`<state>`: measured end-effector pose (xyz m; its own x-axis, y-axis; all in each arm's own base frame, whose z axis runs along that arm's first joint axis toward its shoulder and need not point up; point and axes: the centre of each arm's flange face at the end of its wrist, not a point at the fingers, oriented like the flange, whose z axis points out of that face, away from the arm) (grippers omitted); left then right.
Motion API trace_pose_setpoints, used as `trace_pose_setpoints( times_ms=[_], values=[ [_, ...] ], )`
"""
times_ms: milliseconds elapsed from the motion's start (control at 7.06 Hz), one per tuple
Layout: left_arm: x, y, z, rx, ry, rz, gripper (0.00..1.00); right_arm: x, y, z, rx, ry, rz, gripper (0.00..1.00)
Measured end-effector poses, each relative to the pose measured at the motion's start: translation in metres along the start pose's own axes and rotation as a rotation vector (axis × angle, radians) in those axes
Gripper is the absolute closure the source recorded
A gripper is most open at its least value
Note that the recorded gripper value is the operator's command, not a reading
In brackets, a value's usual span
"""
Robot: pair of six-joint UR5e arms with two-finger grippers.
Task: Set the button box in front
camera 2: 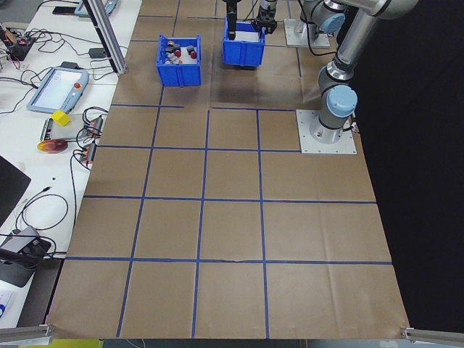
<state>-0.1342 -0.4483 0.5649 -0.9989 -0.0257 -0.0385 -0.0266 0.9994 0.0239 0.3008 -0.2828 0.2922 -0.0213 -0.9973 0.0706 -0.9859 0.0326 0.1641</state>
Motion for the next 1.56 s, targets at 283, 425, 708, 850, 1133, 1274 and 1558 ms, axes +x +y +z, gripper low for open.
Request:
trace_pose_setpoints(
  times_ms=[283,425,708,850,1133,1274,1558],
  values=[
    [-0.003,0.012,0.003,-0.002,-0.001,-0.021,0.01,-0.002,-0.037,0.007,-0.049,0.013,-0.034,0.82],
    [-0.003,0.017,0.002,0.003,0.002,-0.023,0.01,-0.003,-0.042,0.008,-0.058,0.015,-0.041,0.23],
    [-0.003,0.011,0.012,-0.012,0.001,-0.016,0.01,-0.003,-0.047,0.01,-0.055,0.01,-0.038,0.0],
    [-0.003,0.008,0.017,-0.016,0.002,-0.014,0.01,-0.003,-0.047,0.008,-0.051,0.012,-0.03,0.0],
    [-0.003,0.004,0.028,-0.014,0.0,0.002,0.01,0.002,-0.044,0.0,-0.045,0.026,-0.016,0.0],
    [-0.003,0.0,0.031,0.007,0.001,0.046,0.01,0.005,-0.038,-0.012,-0.035,0.042,-0.002,0.0],
    [-0.002,-0.004,0.032,0.033,0.007,0.105,0.01,0.014,-0.009,-0.046,-0.027,0.047,0.055,0.0]
  ],
)
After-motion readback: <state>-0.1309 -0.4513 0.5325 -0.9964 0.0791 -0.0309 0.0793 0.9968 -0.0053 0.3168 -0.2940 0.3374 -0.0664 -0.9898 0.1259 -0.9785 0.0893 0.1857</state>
